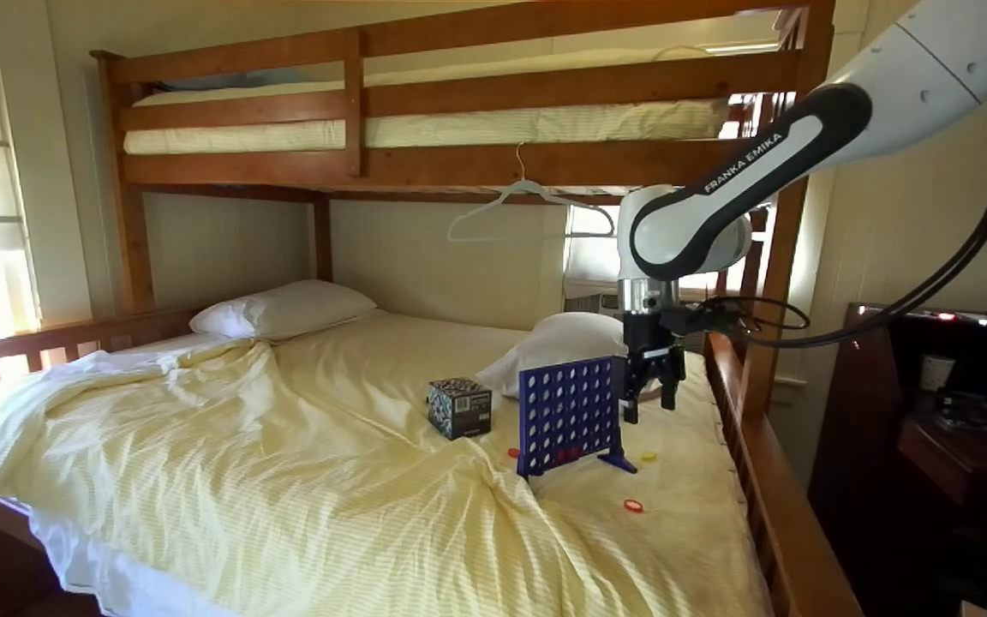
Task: Put one orange chip in the blue gameboard.
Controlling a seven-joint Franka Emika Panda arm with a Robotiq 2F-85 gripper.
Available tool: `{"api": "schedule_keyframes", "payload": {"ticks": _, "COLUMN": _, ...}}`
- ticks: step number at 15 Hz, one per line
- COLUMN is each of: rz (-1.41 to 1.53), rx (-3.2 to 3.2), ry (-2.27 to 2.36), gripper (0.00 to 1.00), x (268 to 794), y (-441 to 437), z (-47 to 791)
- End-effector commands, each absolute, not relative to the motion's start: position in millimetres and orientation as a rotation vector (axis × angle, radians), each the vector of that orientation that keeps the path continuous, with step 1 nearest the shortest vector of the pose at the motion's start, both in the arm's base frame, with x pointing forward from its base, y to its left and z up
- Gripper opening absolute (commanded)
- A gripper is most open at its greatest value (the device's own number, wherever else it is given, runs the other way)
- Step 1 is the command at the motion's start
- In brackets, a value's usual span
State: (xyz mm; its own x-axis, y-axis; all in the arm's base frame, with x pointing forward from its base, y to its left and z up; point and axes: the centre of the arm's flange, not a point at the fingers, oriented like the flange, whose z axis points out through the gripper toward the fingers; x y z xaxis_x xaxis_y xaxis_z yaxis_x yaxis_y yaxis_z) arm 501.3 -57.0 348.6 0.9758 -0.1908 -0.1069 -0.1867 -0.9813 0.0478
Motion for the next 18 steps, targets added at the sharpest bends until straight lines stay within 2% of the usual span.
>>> {"api": "schedule_keyframes", "payload": {"ticks": 1, "rz": -0.179, "rx": 3.084, "ry": -0.295, "gripper": 1.00, "x": 501, "y": -57, "z": 347}}
{"api": "schedule_keyframes", "payload": {"ticks": 5, "rz": -0.165, "rx": 3.085, "ry": -0.293, "gripper": 1.00, "x": 501, "y": -56, "z": 351}}
{"api": "schedule_keyframes", "payload": {"ticks": 10, "rz": -0.267, "rx": 3.112, "ry": -0.389, "gripper": 1.00, "x": 519, "y": -77, "z": 287}}
{"api": "schedule_keyframes", "payload": {"ticks": 18, "rz": -0.100, "rx": 3.192, "ry": -0.327, "gripper": 1.00, "x": 531, "y": -111, "z": 218}}
